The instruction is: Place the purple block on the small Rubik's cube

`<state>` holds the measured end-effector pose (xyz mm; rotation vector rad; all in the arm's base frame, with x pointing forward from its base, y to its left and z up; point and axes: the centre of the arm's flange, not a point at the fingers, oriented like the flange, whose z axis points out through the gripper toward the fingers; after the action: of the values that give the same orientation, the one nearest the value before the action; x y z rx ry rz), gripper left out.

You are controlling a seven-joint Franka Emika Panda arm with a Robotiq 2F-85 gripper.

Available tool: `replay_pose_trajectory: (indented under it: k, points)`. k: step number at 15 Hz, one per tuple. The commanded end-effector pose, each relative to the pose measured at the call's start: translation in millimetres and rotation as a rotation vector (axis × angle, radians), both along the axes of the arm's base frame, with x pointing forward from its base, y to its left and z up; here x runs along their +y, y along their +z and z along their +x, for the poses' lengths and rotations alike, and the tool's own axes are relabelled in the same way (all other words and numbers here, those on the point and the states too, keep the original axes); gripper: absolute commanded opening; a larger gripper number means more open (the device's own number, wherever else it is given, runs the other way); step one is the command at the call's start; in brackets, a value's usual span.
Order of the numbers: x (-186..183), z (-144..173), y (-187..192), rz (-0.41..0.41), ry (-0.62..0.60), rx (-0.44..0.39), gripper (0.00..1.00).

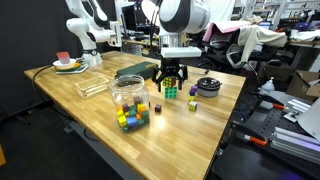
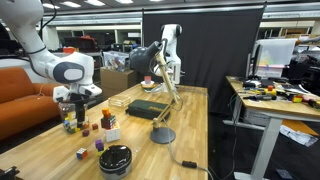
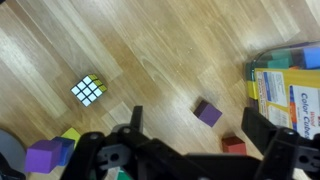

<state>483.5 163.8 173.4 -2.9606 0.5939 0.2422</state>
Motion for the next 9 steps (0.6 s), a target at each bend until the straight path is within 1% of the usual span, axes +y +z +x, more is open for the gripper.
replay_pose_trajectory:
  k: [1, 5, 7, 9]
  points:
    - [0.0, 0.2, 0.2, 0.0, 0.0, 0.0, 1.0]
    - [-0.2, 0.4, 0.3, -0.001, 0.0, 0.0, 1.0]
    - [-1.3, 3.2, -6.7, -0.026, -0.073, -0.036, 1.0]
    - [6.0, 4.6, -22.2, -0.039, -0.162, -0.064, 1.0]
